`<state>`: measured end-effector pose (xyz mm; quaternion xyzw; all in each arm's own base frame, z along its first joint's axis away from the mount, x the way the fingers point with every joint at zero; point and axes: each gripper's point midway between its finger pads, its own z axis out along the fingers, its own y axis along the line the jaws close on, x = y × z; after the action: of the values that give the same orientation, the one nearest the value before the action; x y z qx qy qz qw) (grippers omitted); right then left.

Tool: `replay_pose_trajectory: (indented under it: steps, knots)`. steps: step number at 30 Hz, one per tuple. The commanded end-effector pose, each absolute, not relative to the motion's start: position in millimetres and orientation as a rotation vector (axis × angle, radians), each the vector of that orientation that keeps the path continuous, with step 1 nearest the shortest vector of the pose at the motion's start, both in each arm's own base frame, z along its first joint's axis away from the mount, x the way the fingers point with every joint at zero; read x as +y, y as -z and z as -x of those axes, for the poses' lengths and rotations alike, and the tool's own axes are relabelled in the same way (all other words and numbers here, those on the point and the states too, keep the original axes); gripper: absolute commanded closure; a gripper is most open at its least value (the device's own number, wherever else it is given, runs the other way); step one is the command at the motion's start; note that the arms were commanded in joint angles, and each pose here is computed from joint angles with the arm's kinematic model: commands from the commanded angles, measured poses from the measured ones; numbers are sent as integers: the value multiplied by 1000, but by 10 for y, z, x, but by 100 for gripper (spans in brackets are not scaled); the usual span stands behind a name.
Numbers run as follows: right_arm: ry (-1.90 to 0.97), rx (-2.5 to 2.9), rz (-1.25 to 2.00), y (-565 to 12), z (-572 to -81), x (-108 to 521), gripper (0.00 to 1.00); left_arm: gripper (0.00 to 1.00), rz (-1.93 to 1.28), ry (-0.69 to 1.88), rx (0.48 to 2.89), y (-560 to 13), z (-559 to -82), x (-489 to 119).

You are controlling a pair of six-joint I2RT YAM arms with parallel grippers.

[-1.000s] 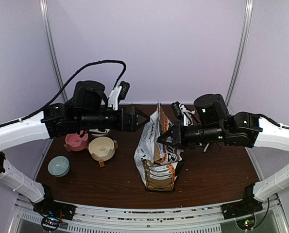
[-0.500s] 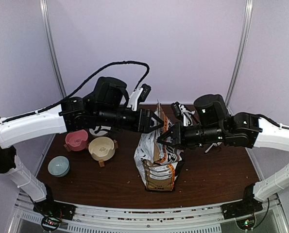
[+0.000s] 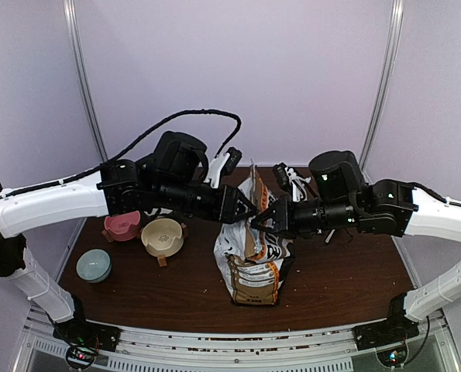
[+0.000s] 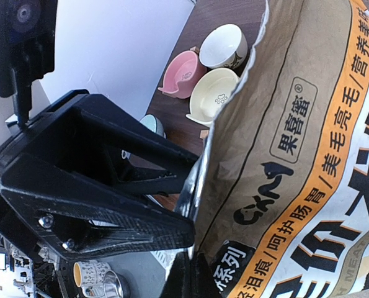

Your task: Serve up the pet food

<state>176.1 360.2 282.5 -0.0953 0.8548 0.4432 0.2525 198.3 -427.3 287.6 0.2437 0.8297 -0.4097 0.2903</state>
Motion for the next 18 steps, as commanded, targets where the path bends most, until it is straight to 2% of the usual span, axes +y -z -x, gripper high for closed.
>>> replay_pose_trajectory:
  steps: [1,7,18]
  knots:
    - [-1176,2325,251,-2778,-1779,3581,100,69,-639,1113,2197,-2934,-1930,-4238]
    - [-1177,2325,250,-2786,-1780,3581,100,76,-644,1113,2206,-2895,-1923,-4245]
    - [-1162,2316,251,-2786,-1772,3563,100,77,-653,1207,2204,-2825,-1823,-4329]
